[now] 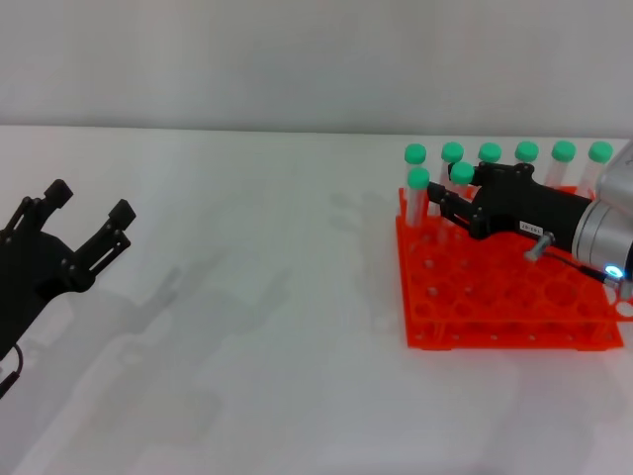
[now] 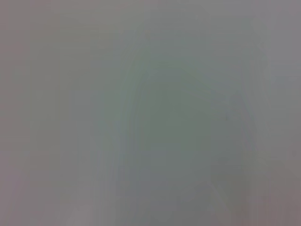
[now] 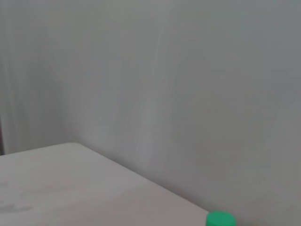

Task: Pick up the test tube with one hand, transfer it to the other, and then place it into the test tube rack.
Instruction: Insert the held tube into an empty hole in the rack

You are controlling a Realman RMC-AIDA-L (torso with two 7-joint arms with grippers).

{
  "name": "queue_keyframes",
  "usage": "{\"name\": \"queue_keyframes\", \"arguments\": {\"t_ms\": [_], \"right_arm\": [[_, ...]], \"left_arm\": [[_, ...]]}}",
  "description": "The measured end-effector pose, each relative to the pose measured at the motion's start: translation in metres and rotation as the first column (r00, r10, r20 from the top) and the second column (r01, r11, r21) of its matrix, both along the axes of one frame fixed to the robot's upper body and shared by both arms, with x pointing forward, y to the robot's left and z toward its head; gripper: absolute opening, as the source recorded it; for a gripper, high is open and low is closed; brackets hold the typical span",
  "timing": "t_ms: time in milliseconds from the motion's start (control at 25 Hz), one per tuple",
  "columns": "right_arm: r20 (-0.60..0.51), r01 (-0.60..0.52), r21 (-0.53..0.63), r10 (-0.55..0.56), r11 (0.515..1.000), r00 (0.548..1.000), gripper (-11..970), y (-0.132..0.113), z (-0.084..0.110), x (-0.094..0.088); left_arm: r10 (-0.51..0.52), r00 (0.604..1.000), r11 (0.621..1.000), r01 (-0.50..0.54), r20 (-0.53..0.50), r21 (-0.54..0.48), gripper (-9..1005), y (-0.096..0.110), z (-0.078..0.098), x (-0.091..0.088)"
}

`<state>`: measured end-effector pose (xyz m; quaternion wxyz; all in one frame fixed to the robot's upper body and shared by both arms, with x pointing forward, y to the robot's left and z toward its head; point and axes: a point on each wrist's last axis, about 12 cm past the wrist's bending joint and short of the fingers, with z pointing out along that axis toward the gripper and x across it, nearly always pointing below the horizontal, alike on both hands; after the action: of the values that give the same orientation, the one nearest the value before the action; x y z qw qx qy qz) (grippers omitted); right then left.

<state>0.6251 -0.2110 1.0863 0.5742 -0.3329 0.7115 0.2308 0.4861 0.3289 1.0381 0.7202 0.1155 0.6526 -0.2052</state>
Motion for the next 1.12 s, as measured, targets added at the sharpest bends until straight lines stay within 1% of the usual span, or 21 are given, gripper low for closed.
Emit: {"name": "queue_keyframes", "arguments": {"t_ms": [40, 240, 440, 560, 880, 1120], "right_arm": [[0.002, -0.001, 0.001, 0.001, 1.0, 1.0, 253, 0.0, 0.001, 0.0], [0.024, -0.015, 0.029, 0.015, 0.999, 1.0, 378, -0.002, 0.006, -0.003], [0.063, -0.02, 0.056, 0.017, 0.998, 0.998, 501, -0.01, 0.01, -0.011], [0.059, -0.016, 0.051, 0.013, 0.999, 0.998, 537, -0.013, 0.008, -0.013], [0.035, -0.017, 0.033, 0.016, 0.999, 0.999, 632, -0.012, 0.002, -0.014], [0.04, -0.029, 0.041, 0.028, 0.999, 0.999, 632, -0.009, 0.003, -0.015]], "left_arm": [[0.0, 1.0, 1.0, 0.0, 0.0, 0.0, 893, 0.0, 0.0, 0.0], [0.002, 1.0, 1.0, -0.002, 0.0, -0.001, 893, 0.001, 0.0, -0.001], [0.002, 1.0, 1.0, -0.002, 0.007, 0.002, 893, 0.002, 0.001, -0.002], [-0.008, 1.0, 1.0, 0.008, 0.02, -0.005, 893, 0.0, 0.003, -0.001], [-0.021, 0.999, 1.0, 0.022, 0.03, -0.011, 893, -0.002, 0.004, -0.002], [-0.02, 0.999, 1.0, 0.021, 0.027, -0.013, 893, -0.002, 0.002, -0.004]]}}
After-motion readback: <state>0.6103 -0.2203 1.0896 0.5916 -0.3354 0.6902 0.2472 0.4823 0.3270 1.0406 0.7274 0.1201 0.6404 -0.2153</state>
